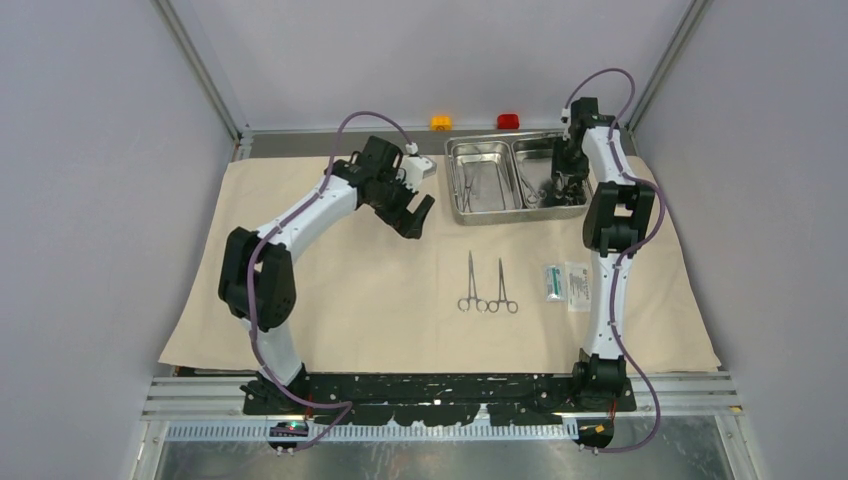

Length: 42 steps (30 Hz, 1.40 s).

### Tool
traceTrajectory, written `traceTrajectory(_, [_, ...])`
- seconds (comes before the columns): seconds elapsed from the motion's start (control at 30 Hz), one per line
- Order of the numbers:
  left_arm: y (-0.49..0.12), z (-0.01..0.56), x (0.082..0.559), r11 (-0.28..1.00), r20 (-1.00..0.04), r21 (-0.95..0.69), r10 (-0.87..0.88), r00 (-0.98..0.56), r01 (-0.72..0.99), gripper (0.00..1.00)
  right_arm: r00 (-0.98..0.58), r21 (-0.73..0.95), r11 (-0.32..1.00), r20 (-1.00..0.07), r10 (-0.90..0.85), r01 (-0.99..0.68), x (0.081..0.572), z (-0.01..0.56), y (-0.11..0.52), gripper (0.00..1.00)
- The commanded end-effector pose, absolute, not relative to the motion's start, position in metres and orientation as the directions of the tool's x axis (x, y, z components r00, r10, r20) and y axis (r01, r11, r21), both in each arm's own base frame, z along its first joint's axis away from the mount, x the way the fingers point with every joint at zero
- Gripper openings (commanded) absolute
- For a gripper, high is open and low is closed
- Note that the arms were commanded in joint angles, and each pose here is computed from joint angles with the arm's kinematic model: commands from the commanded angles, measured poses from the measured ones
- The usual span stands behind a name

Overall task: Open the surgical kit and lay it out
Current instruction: Pick up the medical item from the container.

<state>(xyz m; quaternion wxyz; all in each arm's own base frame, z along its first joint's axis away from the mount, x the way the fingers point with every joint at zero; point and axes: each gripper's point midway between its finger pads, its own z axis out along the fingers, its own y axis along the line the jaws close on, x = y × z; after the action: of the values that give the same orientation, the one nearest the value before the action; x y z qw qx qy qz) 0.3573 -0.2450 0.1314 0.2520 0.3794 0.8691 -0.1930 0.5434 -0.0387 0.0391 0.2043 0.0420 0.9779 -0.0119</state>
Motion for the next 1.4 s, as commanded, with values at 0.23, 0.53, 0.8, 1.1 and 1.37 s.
traceTrajectory(0.23, [-0.255,0.161,0.367,0.61,-0.667,-0.108,0.541,-0.512,0.785,0.93,-0.919,0.115,0.989,-0.373,0.132,0.096,0.55,0.027,-0.027,0.37])
traceTrajectory(0.53, [-0.257,0.157,0.373,0.609,-0.66,-0.108,0.546,-0.515,0.785,0.93,-0.898,0.143,0.985,-0.415,0.147,0.095,0.564,0.033,-0.023,0.22])
traceTrajectory(0.8, [-0.258,0.155,0.376,0.611,-0.651,-0.105,0.554,-0.519,0.784,0.93,-0.889,0.158,0.985,-0.439,0.128,0.064,0.573,0.031,-0.011,0.15])
traceTrajectory(1.1, [-0.256,0.157,0.376,0.614,-0.649,-0.099,0.557,-0.519,0.783,0.93,-0.89,0.147,0.989,-0.452,0.069,0.002,0.574,0.032,0.009,0.1])
traceTrajectory(1.37, [-0.255,0.158,0.375,0.615,-0.648,-0.097,0.558,-0.518,0.783,0.93,-0.891,0.13,0.991,-0.453,0.04,-0.022,0.57,0.031,0.017,0.09])
